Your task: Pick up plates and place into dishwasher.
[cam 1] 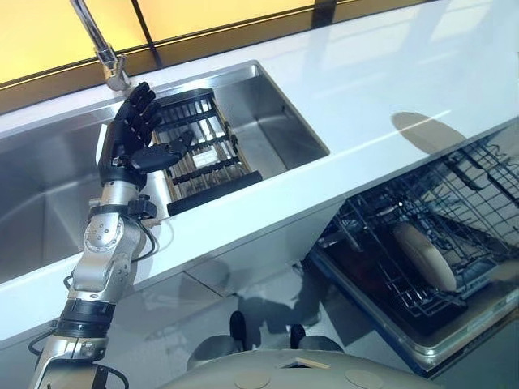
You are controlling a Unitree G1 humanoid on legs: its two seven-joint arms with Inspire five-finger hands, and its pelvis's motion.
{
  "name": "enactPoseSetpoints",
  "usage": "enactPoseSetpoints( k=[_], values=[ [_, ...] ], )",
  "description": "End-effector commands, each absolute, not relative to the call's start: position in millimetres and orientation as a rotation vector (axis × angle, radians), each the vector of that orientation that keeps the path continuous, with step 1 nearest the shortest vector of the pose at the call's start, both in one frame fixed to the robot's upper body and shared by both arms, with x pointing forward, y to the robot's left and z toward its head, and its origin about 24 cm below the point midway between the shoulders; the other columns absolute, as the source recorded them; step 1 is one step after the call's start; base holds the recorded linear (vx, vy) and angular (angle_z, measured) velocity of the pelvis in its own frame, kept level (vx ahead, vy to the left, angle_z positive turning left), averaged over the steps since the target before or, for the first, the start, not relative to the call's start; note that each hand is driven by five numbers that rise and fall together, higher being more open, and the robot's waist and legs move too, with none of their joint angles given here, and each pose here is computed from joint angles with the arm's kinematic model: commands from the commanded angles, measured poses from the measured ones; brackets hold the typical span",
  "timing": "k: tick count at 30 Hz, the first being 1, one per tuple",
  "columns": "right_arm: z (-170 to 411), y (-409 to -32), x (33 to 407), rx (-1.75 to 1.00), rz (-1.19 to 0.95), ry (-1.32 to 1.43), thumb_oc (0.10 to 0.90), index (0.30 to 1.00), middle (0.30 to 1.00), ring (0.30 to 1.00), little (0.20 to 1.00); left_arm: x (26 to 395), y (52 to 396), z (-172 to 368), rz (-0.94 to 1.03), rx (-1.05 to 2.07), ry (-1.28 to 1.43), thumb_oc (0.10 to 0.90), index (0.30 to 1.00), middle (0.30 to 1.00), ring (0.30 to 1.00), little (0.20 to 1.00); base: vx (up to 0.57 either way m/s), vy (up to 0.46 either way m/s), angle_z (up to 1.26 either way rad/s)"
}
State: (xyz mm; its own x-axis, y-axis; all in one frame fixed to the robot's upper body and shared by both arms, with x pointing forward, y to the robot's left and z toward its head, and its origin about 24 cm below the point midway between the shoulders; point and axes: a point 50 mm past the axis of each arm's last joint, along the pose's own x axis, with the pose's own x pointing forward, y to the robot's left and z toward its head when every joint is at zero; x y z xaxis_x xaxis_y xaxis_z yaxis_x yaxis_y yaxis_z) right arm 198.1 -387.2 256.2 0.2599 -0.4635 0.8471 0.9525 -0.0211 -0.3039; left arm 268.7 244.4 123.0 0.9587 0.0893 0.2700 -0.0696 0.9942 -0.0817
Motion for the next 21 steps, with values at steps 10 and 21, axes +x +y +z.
enactPoseSetpoints(
  k=[10,21],
  values=[
    [186.2,-448.2,187.0,-1.506,-1.035,0.174,0.100,0.300,0.300,0.300,0.200,267.7,259.0,149.4,0.076,0.001,-0.413,0.800,0.900,0.900,0.900,0.900,0.01,-0.092,-0.08],
    [144.2,-451.6,211.3,-1.726,-0.790,0.665,0.100,0.300,0.300,0.300,0.200,271.8,249.9,155.2,0.017,0.019,-0.410,0.800,0.900,0.900,0.900,0.900,0.03,-0.136,0.05]
  ],
)
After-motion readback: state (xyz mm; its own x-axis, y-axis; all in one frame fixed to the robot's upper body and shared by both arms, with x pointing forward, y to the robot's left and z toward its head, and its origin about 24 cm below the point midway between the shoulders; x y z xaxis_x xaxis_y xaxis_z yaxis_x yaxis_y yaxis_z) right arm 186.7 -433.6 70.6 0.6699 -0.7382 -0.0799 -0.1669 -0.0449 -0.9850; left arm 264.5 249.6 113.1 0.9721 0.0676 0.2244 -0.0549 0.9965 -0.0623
